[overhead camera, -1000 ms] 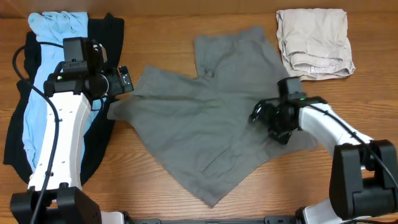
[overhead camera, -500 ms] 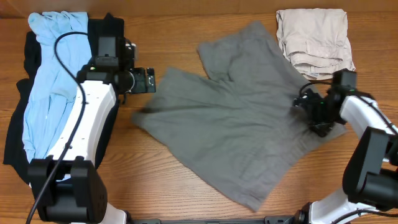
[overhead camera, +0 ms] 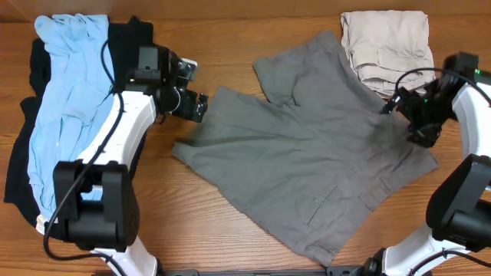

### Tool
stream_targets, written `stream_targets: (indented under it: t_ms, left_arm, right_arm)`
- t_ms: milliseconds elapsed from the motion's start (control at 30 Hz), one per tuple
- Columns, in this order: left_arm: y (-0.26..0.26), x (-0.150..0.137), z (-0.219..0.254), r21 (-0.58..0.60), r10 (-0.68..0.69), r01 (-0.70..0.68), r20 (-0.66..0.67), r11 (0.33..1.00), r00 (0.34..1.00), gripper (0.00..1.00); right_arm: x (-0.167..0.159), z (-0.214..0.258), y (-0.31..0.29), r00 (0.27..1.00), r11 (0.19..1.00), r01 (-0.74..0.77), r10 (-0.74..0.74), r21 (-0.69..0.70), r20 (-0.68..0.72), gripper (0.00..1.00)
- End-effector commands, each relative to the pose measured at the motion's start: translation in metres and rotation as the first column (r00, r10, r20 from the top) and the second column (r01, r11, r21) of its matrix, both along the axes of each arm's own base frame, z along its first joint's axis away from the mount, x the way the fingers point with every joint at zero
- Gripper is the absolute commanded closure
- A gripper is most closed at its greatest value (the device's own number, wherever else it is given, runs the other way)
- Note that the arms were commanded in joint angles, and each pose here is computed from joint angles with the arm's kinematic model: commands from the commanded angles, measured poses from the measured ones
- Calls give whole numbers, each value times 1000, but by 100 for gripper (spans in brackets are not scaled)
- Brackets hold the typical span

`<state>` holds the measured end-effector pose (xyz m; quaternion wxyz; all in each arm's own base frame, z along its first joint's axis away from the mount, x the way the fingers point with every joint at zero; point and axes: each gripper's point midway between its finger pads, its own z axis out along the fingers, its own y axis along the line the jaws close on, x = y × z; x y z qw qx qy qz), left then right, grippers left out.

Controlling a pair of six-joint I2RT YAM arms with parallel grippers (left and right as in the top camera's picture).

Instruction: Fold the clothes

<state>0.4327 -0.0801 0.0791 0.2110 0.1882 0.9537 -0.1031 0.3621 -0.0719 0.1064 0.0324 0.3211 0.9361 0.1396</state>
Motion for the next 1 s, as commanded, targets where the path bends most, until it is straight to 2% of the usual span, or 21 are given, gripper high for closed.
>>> stream_targets:
  t_ms: [0,267,400,500,567,633,700,967]
  left_arm:
    - [-22,-16,-19,-54,-165,162,-63,985,984,0]
    - [-16,-60,-68,-51,-181,174,-310,983,933,1]
    - [-15,-65,-80,-49,-169,162,-353,986,920,10]
    - [-11,-61,-85,-26,-106,104,-361,994,927,32]
    - [-3,-55,-89,25,-22,33,-362,999,932,62]
    - [2,-51,-91,58,29,-10,-354,998,935,81]
    - [3,-47,-92,63,52,-32,-345,998,937,96]
    - [7,-36,-91,82,114,-92,-311,992,944,96]
  right_arm:
    - [15,28,27,986,990,-138,134,35,97,0]
    - [20,31,50,973,978,-207,203,26,111,0]
    - [20,31,51,972,977,-210,206,27,110,0]
    - [20,31,51,972,977,-210,206,28,110,0]
    - [20,31,53,972,977,-213,209,28,110,0]
    - [20,31,55,971,975,-218,214,27,110,0]
    - [20,31,57,969,974,-225,221,26,111,0]
    - [22,31,69,962,967,-253,249,22,115,0]
